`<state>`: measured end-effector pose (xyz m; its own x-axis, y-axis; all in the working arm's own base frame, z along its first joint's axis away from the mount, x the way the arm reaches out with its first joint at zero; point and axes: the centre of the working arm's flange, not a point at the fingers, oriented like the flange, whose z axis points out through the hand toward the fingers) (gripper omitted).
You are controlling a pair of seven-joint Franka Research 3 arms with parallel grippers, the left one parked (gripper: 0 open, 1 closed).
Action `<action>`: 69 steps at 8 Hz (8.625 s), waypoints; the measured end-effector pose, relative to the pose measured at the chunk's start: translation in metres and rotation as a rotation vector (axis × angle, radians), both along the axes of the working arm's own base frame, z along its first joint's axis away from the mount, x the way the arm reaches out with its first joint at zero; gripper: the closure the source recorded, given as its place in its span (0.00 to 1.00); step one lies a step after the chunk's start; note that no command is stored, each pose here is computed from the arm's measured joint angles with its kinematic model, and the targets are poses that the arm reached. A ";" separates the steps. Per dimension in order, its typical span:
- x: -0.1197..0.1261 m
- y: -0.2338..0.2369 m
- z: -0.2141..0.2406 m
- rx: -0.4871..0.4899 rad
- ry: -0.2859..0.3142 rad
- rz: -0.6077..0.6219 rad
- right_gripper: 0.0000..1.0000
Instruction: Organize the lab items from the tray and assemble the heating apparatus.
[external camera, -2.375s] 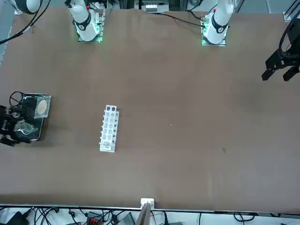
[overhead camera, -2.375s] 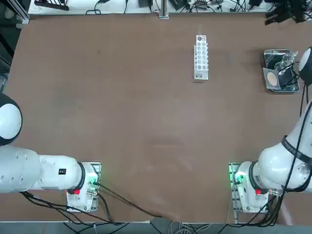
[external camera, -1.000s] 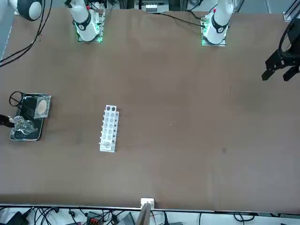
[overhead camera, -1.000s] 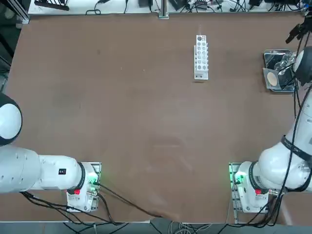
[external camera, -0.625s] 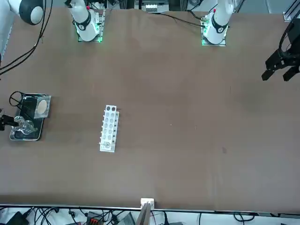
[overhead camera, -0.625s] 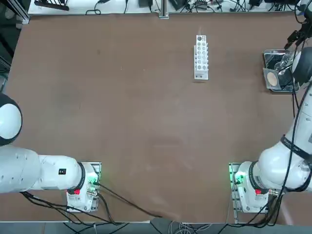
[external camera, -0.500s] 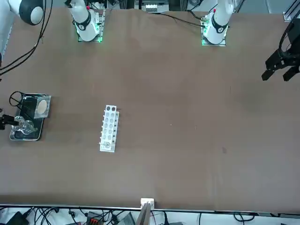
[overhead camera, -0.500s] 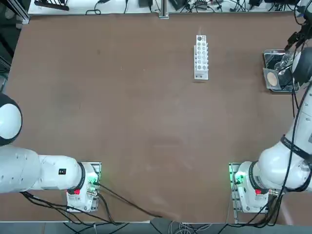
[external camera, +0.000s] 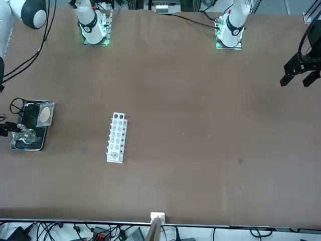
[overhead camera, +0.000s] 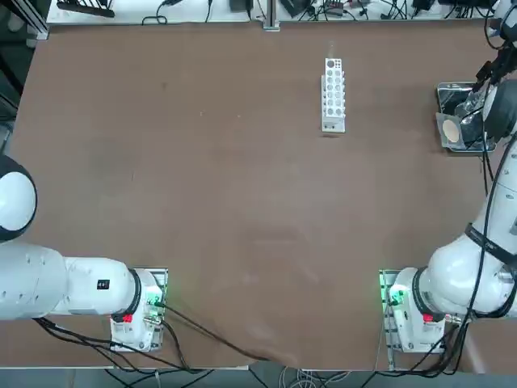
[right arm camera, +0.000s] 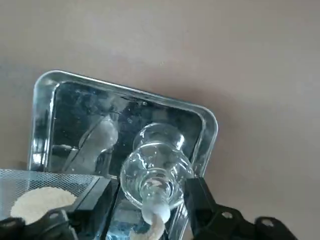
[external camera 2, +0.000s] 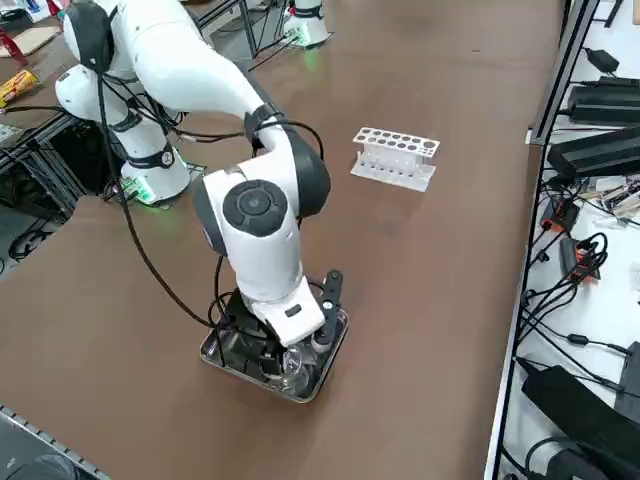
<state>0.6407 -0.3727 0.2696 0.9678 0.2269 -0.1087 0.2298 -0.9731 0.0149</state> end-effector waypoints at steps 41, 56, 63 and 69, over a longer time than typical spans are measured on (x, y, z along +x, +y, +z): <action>-0.083 0.300 0.004 0.061 -0.069 -0.245 0.69; -0.073 0.192 0.087 -0.043 -0.048 -0.257 0.05; -0.111 0.075 0.086 -0.067 -0.163 -0.566 0.33; -0.131 0.038 0.059 0.113 -0.243 -0.878 0.49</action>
